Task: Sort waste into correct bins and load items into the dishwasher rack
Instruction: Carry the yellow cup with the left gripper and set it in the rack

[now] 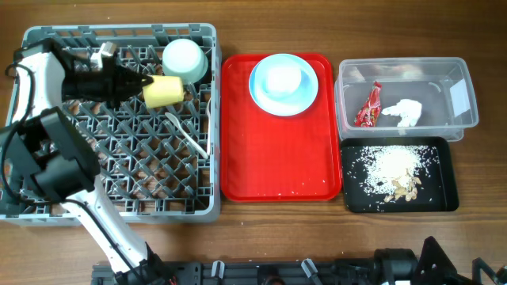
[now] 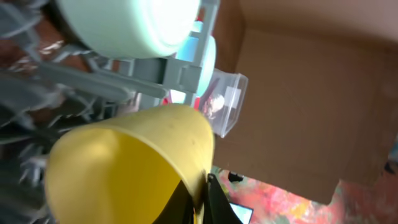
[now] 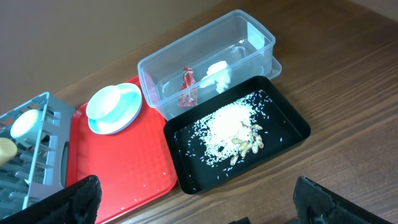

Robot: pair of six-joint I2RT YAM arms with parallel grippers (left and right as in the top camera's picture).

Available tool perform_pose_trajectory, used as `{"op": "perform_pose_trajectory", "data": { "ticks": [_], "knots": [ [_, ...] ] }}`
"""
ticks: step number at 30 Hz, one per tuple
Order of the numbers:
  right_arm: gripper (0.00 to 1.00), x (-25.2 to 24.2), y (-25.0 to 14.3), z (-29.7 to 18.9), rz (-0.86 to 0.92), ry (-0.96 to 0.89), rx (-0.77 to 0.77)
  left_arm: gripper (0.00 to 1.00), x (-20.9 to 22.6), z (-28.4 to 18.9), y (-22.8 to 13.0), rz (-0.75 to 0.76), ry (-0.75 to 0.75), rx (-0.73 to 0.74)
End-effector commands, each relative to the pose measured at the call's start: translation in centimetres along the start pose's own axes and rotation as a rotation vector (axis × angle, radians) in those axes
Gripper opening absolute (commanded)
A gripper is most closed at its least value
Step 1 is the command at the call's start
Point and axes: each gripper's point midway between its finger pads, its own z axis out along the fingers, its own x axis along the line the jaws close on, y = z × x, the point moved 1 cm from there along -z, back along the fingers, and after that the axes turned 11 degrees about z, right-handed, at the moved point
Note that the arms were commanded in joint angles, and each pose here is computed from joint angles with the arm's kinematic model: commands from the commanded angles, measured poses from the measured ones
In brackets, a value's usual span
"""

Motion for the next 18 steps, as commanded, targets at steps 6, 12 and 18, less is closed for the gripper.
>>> {"op": "perform_pose_trajectory", "data": {
  "ticks": [6,12,18],
  "knots": [
    [1.00,0.0,0.0,-0.2,0.006,0.006,-0.006,0.47,5.5,-2.0,-2.6,-0.146,0.258,0.110],
    [1.00,0.0,0.0,-0.2,0.005,0.006,-0.006,1.00,4.3,-4.5,-2.5,-0.174,0.270,0.039],
    [1.00,0.0,0.0,-0.2,0.005,0.006,-0.006,1.00,-1.3,-8.6,-2.7,-0.076,0.318,-0.106]
  ]
}}
